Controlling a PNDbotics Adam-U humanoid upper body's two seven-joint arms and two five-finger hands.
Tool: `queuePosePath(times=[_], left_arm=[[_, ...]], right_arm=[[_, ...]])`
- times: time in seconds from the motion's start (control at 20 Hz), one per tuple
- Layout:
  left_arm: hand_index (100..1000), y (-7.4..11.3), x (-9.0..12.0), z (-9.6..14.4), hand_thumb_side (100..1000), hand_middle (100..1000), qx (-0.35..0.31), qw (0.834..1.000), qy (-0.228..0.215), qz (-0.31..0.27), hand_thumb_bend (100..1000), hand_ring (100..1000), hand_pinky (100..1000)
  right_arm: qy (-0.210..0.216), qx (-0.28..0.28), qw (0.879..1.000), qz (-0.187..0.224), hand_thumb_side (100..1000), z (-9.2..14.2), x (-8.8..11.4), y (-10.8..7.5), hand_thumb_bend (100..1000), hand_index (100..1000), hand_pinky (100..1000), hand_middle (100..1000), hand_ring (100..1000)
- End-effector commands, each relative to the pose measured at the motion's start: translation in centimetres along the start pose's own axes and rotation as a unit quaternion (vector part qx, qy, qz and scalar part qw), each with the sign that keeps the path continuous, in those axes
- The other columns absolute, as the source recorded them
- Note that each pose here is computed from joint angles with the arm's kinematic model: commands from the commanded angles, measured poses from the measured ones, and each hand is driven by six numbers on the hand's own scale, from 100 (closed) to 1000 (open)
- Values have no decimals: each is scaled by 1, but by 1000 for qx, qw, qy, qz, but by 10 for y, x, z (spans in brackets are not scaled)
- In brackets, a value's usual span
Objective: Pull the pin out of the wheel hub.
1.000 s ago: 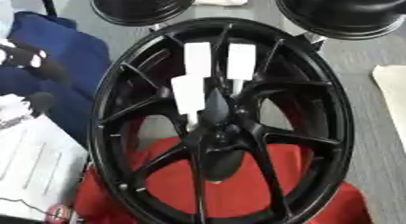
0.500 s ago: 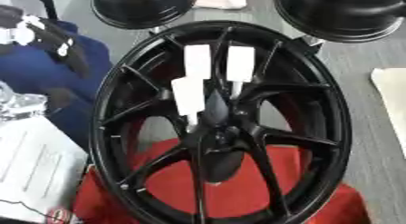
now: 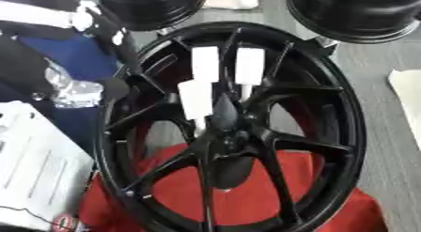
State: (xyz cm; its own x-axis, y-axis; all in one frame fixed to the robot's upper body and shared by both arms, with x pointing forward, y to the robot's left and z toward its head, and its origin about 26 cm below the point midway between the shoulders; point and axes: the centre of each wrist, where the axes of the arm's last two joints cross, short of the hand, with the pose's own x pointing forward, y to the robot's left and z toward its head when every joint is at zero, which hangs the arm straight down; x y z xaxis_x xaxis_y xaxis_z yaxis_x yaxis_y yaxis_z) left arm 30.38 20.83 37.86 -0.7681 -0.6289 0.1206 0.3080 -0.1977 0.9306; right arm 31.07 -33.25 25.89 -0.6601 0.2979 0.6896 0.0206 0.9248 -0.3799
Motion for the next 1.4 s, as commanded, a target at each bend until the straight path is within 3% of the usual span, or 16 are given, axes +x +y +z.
queuePosePath(times=[0.05,0.25,0.45,0.75,1.05,1.4], left_arm=[[793,10,-3,-6,700,741,5,1000,13,11,185,814,816],[791,18,-9,-15,698,739,11,999,19,30,173,812,812],[820,16,-16,-20,776,725,5,997,25,79,212,798,787],[838,18,9,-12,799,725,17,992,6,126,252,793,771],[816,9,36,-6,709,730,68,988,25,134,251,796,771],[828,-1,50,-19,618,764,58,989,32,132,337,831,804]], right_arm=[[-8,7,1000,16,599,-4,7,-6,100,716,800,625,651],[-7,7,1000,14,600,-4,6,-6,100,716,800,625,651],[-6,6,1000,14,600,-4,6,-6,100,716,800,625,651],[-4,6,1000,12,601,-3,5,-6,100,717,801,625,651],[-3,6,1000,10,604,-4,5,-6,100,716,801,625,650],[-3,7,1000,5,604,-5,6,-4,100,715,801,625,649]])
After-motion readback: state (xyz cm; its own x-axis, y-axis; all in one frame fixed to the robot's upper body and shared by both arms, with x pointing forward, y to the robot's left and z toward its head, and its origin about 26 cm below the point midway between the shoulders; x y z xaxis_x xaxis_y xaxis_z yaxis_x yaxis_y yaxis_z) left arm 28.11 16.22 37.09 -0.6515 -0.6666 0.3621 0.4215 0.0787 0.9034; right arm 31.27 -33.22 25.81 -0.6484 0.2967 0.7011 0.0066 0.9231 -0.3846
